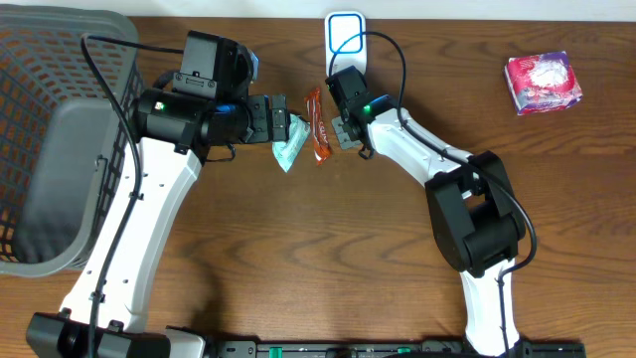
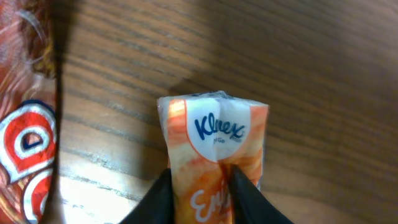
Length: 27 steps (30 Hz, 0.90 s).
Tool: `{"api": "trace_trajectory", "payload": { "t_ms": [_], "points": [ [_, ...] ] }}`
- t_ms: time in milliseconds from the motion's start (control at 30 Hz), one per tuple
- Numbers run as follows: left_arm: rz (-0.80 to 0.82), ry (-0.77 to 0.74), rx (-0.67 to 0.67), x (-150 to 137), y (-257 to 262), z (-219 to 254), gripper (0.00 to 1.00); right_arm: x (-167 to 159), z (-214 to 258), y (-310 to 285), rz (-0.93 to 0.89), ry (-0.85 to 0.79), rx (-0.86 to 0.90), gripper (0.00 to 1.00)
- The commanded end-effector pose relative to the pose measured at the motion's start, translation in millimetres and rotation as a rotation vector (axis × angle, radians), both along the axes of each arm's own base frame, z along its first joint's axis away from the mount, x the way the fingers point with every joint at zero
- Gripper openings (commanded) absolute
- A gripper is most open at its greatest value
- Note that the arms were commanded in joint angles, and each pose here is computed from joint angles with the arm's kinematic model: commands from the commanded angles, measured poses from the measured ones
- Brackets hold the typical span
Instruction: Scan the item barcode
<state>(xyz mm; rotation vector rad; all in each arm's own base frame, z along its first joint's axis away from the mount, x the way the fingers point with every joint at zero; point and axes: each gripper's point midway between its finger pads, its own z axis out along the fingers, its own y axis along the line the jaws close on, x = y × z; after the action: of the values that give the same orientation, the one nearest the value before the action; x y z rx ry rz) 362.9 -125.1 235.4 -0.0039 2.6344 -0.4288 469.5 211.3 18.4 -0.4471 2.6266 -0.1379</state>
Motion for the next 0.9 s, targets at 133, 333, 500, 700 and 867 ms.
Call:
{"api": "trace_trajectory", "payload": {
  "t_ms": [133, 333, 500, 700, 867],
  "points": [
    [-0.003, -0.003, 0.005, 1.2, 0.4, 0.9, 0.98, -0.2, 14.1, -7.2, -0.049, 0.001, 0.005, 0.01],
    [-0.003, -0.003, 0.005, 1.2, 0.3, 0.9, 0.98, 0.5, 53.3, -4.2, -0.03, 0.099, 0.294, 0.01],
    [-0.003, -0.003, 0.004, 1.2, 0.3, 0.9, 0.98, -12.9, 78.3, 4.2, 0.058, 0.295, 0.746, 0.01],
    [-0.003, -0.003, 0.005, 1.2, 0.4, 0.9, 0.98, -37.3, 76.7, -24.2, 0.03, 0.493, 1.084, 0.01],
    [-0.003, -0.003, 0.005, 1.2, 0.4, 0.9, 0.98, -58.9, 31.8, -65.5, -0.133, 0.565, 1.118, 0.01]
  ]
}}
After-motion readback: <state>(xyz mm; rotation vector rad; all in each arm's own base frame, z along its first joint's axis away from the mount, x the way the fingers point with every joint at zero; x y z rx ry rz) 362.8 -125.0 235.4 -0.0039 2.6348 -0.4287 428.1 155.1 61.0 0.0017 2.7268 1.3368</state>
